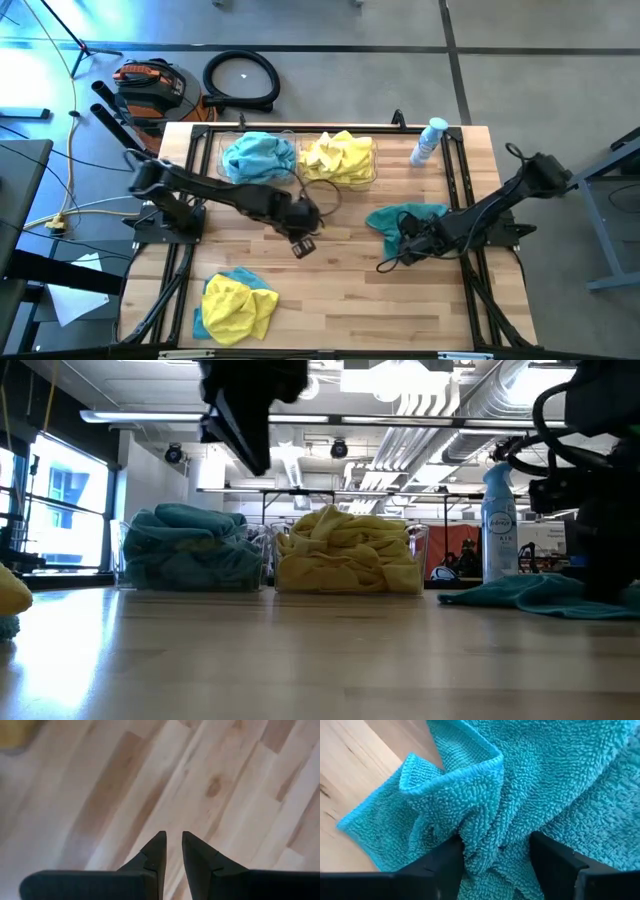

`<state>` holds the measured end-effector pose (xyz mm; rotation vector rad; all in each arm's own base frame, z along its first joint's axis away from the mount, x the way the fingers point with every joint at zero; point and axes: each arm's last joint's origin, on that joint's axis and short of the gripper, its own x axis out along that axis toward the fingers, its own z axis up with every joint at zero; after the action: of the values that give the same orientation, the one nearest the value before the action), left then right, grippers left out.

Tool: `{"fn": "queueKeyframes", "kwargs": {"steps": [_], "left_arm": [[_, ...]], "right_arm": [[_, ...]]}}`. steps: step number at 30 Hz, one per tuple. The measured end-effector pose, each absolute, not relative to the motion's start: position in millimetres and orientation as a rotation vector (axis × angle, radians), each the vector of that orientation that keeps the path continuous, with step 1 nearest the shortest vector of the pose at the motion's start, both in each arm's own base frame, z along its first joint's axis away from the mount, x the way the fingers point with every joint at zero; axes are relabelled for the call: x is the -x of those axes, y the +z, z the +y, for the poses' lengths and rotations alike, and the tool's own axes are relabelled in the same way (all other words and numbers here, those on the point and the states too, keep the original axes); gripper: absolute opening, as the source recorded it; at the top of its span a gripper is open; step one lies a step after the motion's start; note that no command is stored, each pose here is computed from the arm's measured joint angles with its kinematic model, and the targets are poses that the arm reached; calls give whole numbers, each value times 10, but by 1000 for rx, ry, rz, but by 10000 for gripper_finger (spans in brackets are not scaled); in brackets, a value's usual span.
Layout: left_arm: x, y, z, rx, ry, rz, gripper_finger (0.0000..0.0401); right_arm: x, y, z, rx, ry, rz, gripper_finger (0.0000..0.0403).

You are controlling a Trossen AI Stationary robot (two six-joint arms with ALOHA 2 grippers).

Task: Sort microfiber towel by color & place in baskets
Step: Put the blue towel into the left transparent bin

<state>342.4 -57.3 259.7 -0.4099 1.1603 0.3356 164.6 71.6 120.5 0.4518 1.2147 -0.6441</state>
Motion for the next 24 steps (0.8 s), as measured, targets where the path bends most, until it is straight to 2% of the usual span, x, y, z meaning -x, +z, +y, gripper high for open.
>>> {"fn": "queueKeyframes", "kwargs": {"steps": [5, 13, 19, 24], "left_arm": [[-3045, 2672, -489, 420, 375, 1021, 42], [-2616, 2644, -371, 434, 432, 847, 42], [-2628, 2693, -296, 366, 355, 766, 69], [-2741, 2795, -208, 309, 278, 645, 124]], "right_arm": [[-1752, 1209, 742, -547, -610, 1121, 165], [-2102, 1435, 801, -644, -426, 974, 15], [-2450, 1890, 751, -569, -389, 811, 33], [-2710, 2361, 663, -480, -325, 690, 9]]}}
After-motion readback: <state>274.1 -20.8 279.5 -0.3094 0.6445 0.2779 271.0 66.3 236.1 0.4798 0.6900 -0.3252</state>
